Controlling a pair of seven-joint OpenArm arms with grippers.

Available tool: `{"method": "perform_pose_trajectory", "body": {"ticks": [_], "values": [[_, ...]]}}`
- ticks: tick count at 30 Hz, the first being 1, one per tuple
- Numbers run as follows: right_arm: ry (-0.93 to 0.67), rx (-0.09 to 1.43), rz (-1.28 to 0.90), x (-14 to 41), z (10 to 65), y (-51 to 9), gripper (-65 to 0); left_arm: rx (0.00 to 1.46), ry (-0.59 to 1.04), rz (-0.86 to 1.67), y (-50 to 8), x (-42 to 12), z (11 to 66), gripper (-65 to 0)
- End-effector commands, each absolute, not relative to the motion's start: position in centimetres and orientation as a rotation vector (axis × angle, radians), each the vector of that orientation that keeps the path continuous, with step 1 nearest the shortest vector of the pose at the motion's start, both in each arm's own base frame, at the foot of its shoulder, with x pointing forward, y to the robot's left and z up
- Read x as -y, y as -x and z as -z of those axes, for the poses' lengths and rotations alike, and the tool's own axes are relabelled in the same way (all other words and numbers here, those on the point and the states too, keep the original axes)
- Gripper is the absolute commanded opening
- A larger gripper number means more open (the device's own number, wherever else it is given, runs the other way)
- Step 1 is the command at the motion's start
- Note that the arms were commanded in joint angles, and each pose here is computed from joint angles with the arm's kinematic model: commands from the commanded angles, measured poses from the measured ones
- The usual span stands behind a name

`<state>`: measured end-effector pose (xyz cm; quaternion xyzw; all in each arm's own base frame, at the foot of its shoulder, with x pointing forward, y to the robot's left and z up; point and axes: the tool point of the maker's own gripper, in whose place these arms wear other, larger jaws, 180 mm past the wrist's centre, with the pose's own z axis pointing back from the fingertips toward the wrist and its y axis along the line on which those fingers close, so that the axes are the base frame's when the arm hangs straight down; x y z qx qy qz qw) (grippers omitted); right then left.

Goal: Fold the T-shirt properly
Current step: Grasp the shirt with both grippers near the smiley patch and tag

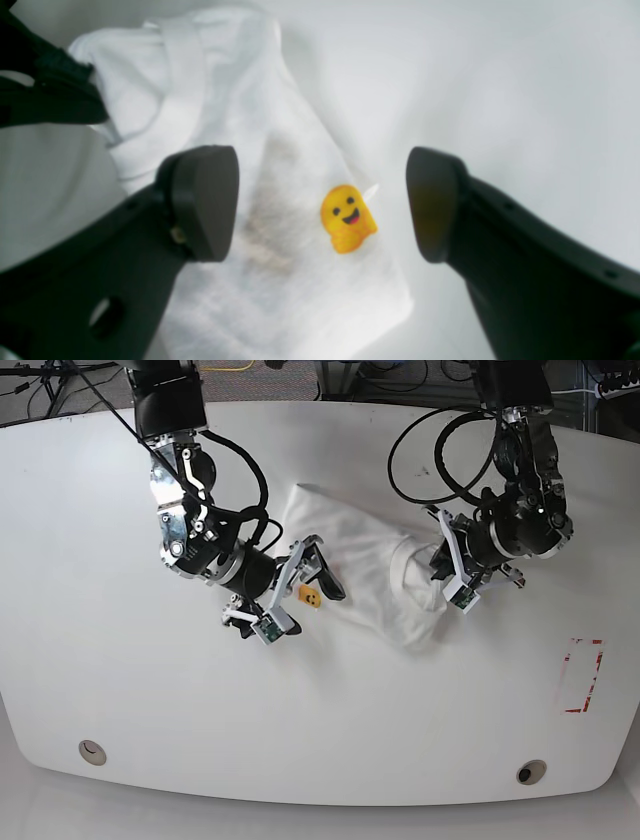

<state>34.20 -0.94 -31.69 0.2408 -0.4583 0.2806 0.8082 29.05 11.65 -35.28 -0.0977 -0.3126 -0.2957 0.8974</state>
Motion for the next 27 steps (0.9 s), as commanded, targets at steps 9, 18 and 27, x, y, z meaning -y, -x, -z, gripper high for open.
{"method": "perform_pose_trajectory", "body": {"ticks": [9, 18, 27], "values": [[-0.531, 1.038, -0.606, 0.7, 30.0, -34.9, -16.2, 0.651, 0.196, 0.618, -28.7, -12.1, 35.2, -59.4], [-0.532, 1.039, -0.610, 0.7, 29.9, -34.8, -16.2, 0.621, 0.175, 0.626, -27.9, -13.1, 35.8, -51.0], [-0.534, 1.055, -0.618, 0.5, 29.3, -34.6, -16.2, 0.634, 0.150, 0.618, -28.3, -14.1, 35.3, -32.2]]}}
